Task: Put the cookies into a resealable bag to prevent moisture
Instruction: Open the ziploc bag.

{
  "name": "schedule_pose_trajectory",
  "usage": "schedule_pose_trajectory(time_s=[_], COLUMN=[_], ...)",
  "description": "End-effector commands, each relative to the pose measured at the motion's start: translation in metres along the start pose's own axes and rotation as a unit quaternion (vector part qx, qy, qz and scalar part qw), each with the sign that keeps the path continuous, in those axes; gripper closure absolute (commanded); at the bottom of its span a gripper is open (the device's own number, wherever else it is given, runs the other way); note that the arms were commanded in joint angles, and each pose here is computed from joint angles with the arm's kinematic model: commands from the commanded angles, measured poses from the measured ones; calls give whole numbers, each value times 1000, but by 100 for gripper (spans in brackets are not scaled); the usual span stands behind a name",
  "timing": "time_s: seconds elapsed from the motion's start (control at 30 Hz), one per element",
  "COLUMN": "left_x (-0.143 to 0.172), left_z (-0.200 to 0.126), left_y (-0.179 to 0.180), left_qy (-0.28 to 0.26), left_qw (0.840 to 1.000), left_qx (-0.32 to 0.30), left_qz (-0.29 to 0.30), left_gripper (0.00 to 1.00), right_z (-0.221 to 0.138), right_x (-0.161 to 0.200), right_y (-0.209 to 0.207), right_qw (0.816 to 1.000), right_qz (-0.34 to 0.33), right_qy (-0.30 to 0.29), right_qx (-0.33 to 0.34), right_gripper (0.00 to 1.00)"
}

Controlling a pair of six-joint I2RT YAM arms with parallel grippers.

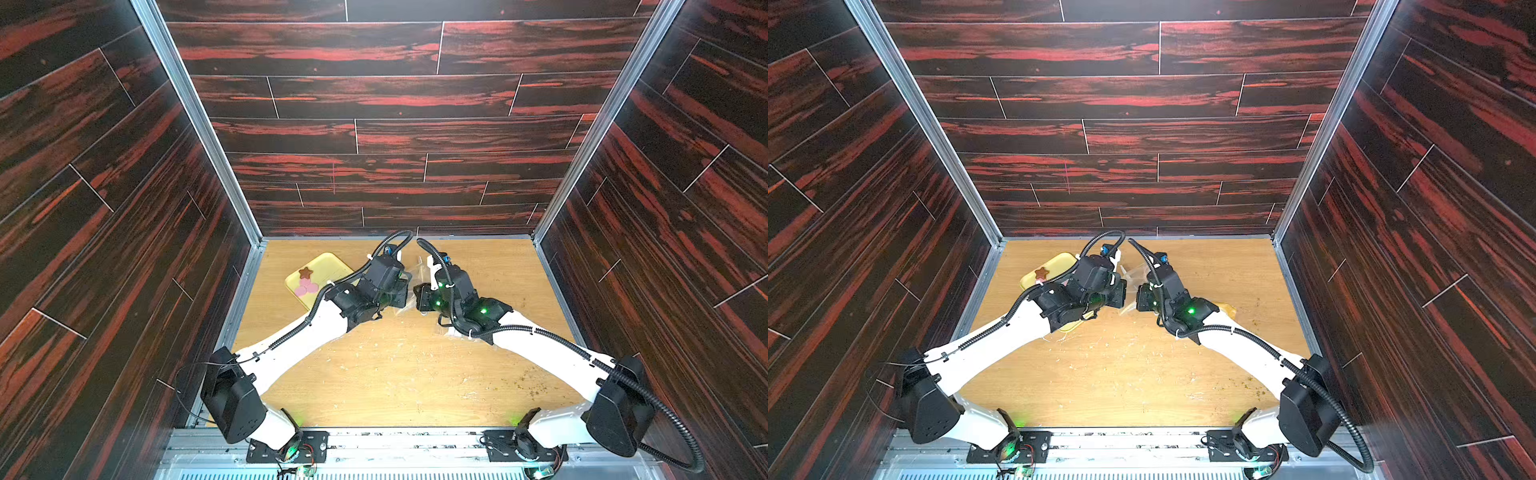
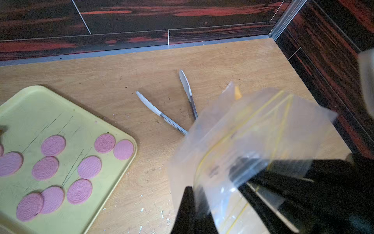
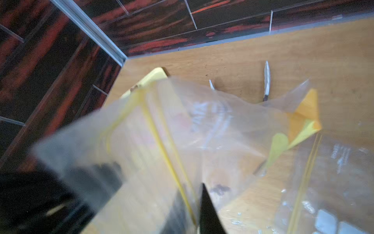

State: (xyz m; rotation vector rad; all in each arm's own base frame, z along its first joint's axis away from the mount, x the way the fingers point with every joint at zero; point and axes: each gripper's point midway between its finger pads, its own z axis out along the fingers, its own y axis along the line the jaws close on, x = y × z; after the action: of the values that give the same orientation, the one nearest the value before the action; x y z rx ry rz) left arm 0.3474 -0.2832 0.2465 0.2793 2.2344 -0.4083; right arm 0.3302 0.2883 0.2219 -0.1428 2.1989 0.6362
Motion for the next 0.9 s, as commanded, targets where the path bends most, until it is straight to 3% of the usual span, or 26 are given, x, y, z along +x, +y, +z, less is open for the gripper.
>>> schedule_pose_trajectory(time_s=[0.0, 0.2, 0.33, 0.57, 0.7, 0.87], left_x=[-11, -30, -29, -2, 14, 20], left_z=[-15, -38, -41, -33, -50, -75], left_y=[16, 59, 64, 30, 12, 22], left_qy=[-31, -74, -72, -5, 43, 57], left_qw=[999, 984, 981, 998, 999, 998], left_qx=[-39, -161, -175, -68, -10, -24], left_qz=[-1, 34, 43, 17, 3, -4], left_gripper=[100, 100, 100, 100, 100, 100], right_z=[-4, -24, -29, -30, -19, -4], right_x=[11, 18, 26, 11, 3, 0], right_y=[-6, -30, -42, -37, -22, 19], right_qw=[1000, 996, 992, 989, 988, 985], right_qz=[1, -25, -45, -89, -130, -170], right_qy=[10, 11, 25, -3, -10, -21], right_qx=[21, 82, 116, 114, 87, -15], right_gripper=[90, 94, 94, 93, 89, 83])
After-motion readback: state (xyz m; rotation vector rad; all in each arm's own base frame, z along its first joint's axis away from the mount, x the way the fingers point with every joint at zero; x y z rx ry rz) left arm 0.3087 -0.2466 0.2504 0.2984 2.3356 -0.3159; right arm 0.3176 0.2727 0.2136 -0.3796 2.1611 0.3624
